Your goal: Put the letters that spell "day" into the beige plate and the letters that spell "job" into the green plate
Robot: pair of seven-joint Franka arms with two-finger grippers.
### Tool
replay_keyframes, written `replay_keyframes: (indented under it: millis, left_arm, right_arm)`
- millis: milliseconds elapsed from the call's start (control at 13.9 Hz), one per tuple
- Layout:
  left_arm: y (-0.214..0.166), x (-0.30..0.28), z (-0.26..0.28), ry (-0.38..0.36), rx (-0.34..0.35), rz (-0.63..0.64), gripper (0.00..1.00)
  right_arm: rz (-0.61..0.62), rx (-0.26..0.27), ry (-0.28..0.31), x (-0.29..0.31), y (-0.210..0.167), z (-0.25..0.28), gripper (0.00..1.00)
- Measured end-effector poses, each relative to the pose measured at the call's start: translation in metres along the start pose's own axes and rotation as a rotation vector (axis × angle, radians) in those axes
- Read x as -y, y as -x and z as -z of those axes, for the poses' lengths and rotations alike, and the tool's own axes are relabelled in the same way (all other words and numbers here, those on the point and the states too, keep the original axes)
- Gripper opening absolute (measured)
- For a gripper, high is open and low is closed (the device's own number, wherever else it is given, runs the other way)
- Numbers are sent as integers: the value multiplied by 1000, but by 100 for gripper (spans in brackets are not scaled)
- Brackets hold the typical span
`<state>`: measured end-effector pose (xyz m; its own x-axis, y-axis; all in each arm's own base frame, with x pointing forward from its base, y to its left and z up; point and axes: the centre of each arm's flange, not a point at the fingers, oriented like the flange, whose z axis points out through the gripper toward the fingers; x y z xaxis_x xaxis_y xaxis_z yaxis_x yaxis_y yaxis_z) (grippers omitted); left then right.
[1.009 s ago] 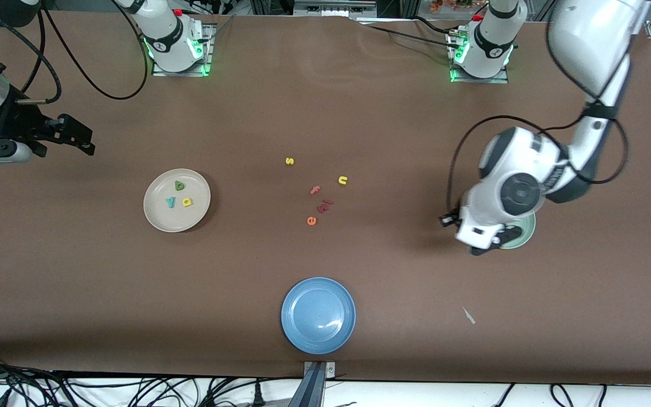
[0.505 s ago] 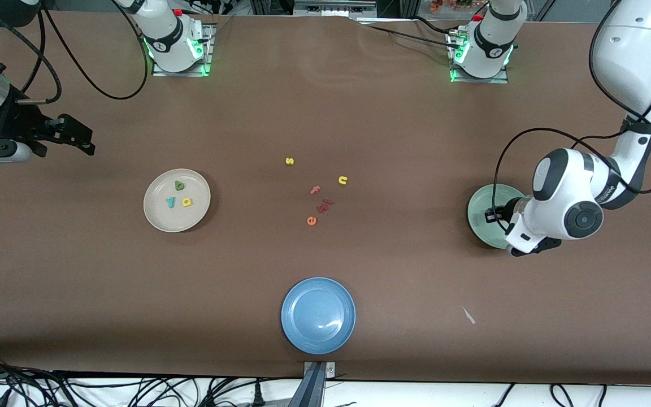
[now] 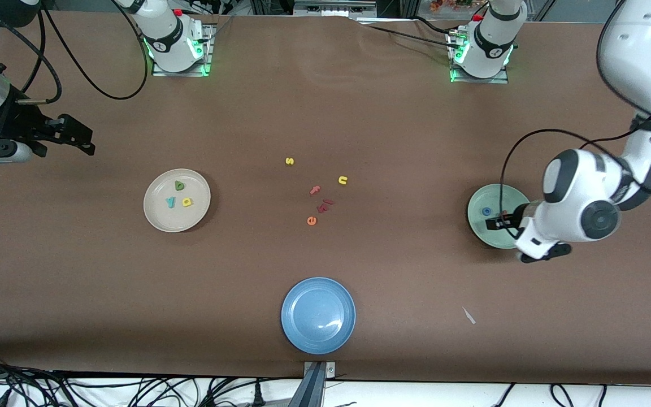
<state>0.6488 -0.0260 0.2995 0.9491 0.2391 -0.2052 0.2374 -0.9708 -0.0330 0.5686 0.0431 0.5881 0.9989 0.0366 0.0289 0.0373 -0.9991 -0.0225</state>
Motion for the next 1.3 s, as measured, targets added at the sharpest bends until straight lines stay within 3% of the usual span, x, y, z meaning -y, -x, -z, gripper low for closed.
replay_keyframes:
  millis: [72,288,505,793,1297]
  left_arm:
    - [6,3,38,-7,-50,5,100]
    - [40,12,148,-42,-156,10,100]
    - [58,20,213,-59,-188,-47,100]
    - [60,29,231,-65,-186,-115,100]
    - [51,53,238,-1,-180,-151,100]
  right_arm:
    - [0,0,0,0,0,0,100]
    - [0,0,0,0,0,0,100]
    - [1,0,0,0,0,0,100]
    - [1,0,0,0,0,0,100]
    - [1,0,0,0,0,0,100]
